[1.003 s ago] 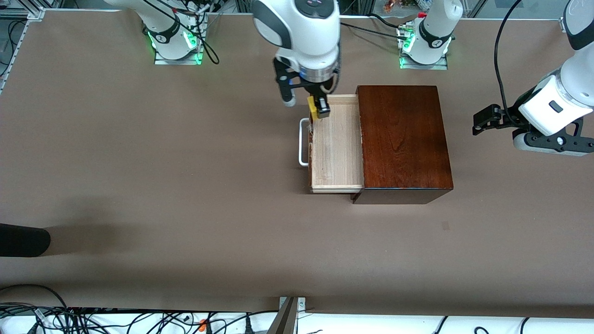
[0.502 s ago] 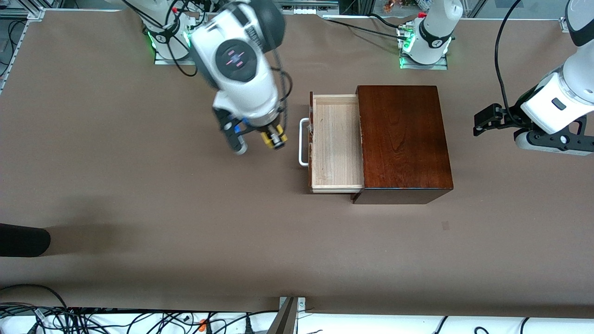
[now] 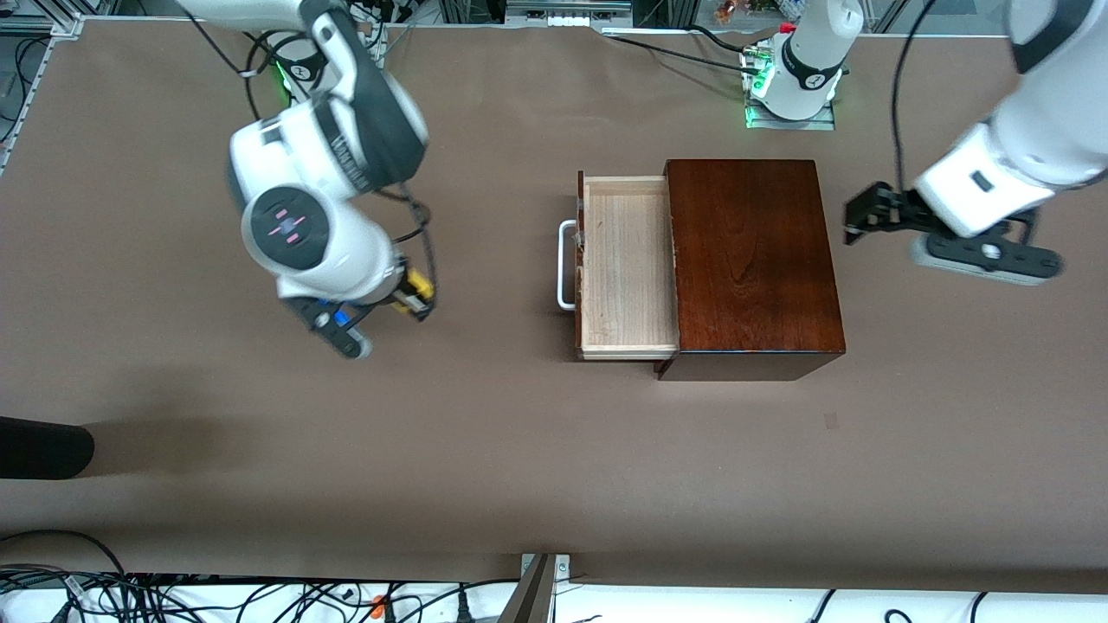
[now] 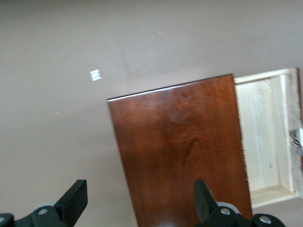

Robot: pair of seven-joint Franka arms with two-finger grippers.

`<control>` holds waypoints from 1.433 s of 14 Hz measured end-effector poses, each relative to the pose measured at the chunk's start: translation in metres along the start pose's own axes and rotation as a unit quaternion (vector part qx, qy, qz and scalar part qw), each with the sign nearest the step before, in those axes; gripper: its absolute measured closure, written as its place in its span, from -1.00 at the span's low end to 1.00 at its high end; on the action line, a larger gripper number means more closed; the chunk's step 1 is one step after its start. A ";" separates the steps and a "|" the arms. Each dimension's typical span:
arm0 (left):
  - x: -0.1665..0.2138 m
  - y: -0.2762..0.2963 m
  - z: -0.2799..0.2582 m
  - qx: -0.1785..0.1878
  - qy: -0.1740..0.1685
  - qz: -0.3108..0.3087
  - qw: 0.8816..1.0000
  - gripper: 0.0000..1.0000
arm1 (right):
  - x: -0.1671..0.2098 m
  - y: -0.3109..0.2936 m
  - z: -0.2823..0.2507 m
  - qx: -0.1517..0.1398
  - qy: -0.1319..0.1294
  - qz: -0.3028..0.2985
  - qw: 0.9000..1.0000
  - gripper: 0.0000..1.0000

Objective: Open drawer, take yellow block, close drawer
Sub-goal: 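Carry the cube out with the right gripper while the left gripper returns, then lower the yellow cube onto the table and open the right gripper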

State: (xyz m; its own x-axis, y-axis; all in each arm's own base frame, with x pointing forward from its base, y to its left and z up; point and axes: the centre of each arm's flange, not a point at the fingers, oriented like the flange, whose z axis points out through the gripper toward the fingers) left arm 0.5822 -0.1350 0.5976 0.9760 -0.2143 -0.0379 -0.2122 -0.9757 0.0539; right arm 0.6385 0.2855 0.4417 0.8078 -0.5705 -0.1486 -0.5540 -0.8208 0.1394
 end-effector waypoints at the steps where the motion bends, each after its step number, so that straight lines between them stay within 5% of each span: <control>1: 0.000 0.019 0.001 -0.001 -0.001 0.017 1.000 -1.00 | 0.019 0.015 0.007 -0.010 -0.001 -0.036 0.999 -0.10; 5: 0.003 0.090 0.023 -0.006 -0.013 0.078 0.997 -1.00 | 0.094 0.083 0.025 -0.035 -0.006 -0.152 0.988 -0.10; 10: -0.009 0.193 0.041 -0.013 -0.022 0.162 0.987 -1.00 | 0.185 0.183 0.078 -0.022 -0.031 -0.242 0.970 -0.10; 16: -0.033 0.318 0.091 -0.021 -0.018 0.258 0.966 -1.00 | 0.216 0.236 0.191 -0.022 -0.026 -0.263 0.964 -0.10; 18: -0.044 0.360 0.117 0.000 -0.010 0.344 0.939 -1.00 | 0.217 0.242 0.216 -0.025 -0.019 -0.275 0.961 -0.10; 20: -0.061 0.399 0.143 0.043 -0.009 0.456 0.889 -1.00 | 0.217 0.246 0.236 -0.028 -0.014 -0.279 0.960 -0.10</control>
State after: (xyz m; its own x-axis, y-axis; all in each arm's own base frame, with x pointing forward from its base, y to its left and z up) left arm 0.4308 -0.5174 0.4792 0.3945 -0.9183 -0.0330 -0.9189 -0.3945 -0.0065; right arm 0.6298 -0.0471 0.2125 0.9694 -0.0439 -0.2414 -0.0247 -0.9963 0.0822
